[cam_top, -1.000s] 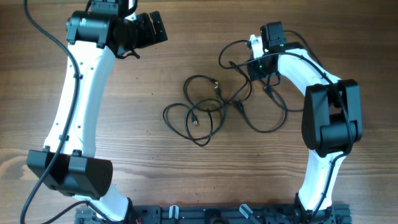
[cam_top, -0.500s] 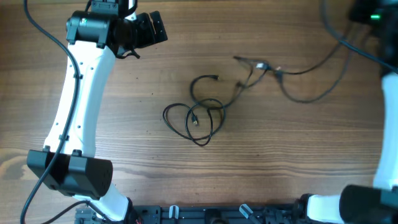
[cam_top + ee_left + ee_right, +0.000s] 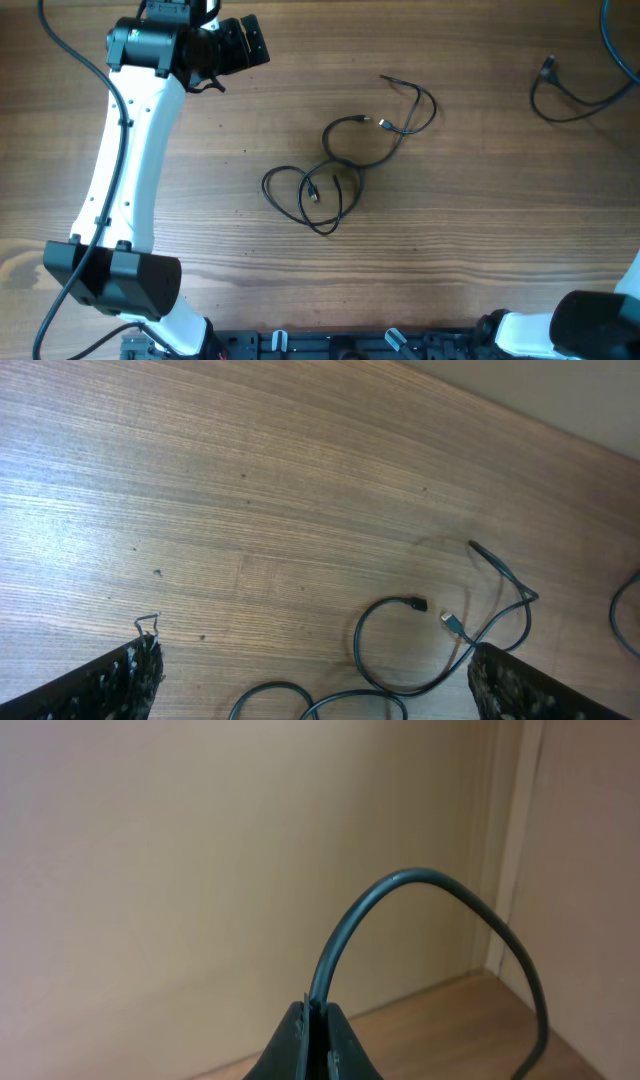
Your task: Untangle cables
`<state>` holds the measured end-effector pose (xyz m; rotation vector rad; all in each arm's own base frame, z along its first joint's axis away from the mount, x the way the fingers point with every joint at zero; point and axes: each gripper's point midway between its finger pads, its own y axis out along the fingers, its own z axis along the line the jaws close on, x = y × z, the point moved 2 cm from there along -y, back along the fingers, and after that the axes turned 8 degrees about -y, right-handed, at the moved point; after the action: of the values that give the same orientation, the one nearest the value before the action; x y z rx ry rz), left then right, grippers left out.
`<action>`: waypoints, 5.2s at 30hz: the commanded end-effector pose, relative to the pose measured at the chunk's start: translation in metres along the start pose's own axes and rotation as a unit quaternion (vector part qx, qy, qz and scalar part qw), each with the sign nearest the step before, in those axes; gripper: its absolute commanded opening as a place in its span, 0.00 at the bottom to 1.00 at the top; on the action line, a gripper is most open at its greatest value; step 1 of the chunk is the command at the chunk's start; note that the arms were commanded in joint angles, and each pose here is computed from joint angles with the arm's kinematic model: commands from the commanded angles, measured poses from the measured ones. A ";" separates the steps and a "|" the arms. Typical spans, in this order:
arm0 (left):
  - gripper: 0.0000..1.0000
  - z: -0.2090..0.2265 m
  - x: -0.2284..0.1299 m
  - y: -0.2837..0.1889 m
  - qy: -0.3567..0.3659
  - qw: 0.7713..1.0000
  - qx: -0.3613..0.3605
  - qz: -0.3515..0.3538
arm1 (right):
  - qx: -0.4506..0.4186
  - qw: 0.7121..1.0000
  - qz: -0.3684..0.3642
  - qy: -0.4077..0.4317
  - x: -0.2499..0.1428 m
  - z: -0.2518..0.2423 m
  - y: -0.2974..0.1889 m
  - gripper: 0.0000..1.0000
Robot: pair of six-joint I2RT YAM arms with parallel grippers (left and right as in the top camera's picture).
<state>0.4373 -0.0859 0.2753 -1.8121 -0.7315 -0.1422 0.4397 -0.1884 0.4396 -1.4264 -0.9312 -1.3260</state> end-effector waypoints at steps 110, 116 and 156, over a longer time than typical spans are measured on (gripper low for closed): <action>1.00 -0.004 0.008 -0.010 0.008 1.000 -0.007 -0.022 | -0.040 0.966 0.210 0.143 -0.145 0.007 -0.040 0.04; 1.00 -0.004 0.008 -0.010 0.008 1.000 -0.007 -0.022 | -0.138 0.939 0.232 0.213 -0.180 -0.078 -0.037 0.04; 1.00 -0.001 0.004 -0.010 0.005 1.000 -0.002 -0.012 | -0.063 0.931 0.227 0.280 -0.170 -0.100 -0.074 0.79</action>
<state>0.4367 -0.0858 0.2750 -1.8115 -0.7293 -0.1396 0.3005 -0.2777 0.2624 -1.2687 0.0636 -1.4457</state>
